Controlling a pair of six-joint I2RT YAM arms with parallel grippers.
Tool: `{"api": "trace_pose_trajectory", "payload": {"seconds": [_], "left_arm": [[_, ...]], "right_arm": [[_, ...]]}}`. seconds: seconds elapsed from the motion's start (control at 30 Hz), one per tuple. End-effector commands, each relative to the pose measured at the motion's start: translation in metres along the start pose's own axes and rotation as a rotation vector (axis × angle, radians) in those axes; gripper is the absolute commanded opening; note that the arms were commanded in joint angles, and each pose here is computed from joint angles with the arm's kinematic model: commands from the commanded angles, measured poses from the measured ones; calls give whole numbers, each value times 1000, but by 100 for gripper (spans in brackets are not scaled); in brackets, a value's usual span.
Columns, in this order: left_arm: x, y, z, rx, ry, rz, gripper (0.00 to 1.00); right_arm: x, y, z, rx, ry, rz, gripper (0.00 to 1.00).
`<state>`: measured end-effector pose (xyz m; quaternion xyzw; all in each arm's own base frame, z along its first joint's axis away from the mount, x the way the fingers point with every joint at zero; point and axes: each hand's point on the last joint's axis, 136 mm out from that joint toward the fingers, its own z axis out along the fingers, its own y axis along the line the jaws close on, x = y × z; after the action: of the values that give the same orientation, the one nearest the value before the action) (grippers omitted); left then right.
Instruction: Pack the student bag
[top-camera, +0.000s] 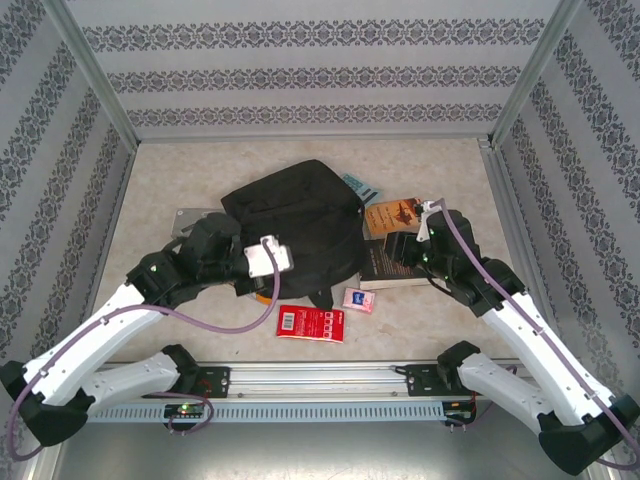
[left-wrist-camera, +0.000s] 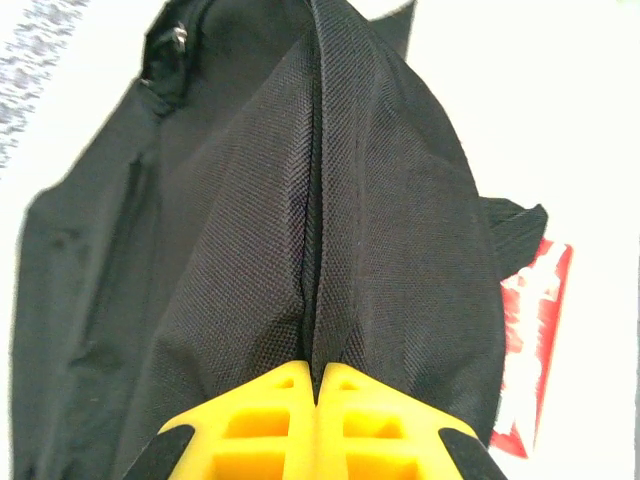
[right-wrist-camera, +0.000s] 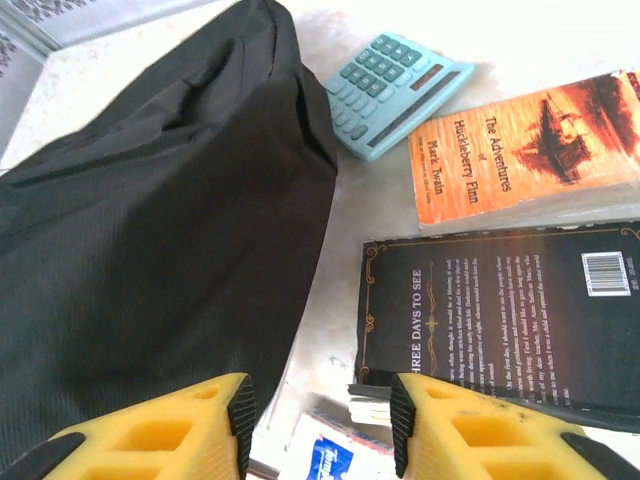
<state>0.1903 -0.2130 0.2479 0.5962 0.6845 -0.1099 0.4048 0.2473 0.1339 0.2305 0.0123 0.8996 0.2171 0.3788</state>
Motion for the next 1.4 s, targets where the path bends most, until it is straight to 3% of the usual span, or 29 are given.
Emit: {"api": "trace_pose_trajectory", "payload": {"seconds": [0.0,0.1,0.23,0.37,0.5,0.57,0.67,0.77,0.87,1.17,1.3,1.37], "left_arm": [[21,-34,4,115,24,56,1],[43,-55,11,186,97,114,7],[60,-67,14,202,174,162,36],[47,-68,9,193,114,131,54],[22,-50,8,116,36,36,64],[5,-35,10,61,-3,-71,65],[-18,-4,23,-33,-21,-369,62],[-31,8,50,-22,32,-577,47],[-32,18,82,-39,118,-749,44],[-43,29,119,0,140,-943,45],[-39,30,121,34,150,-1009,46],[-38,29,123,49,148,-1029,46]], "right_arm": [[-3,3,3,4,21,22,44],[0,10,13,-22,70,28,48],[1,18,22,-34,136,29,54],[1,20,33,-11,204,18,55],[-1,32,43,-39,271,-11,52],[0,35,49,-29,302,-24,50],[7,30,60,19,354,-18,48],[18,24,75,51,408,8,46],[24,25,91,46,446,43,45],[34,22,132,41,519,123,40],[43,13,145,61,534,160,30],[45,8,149,60,533,185,20]]}}
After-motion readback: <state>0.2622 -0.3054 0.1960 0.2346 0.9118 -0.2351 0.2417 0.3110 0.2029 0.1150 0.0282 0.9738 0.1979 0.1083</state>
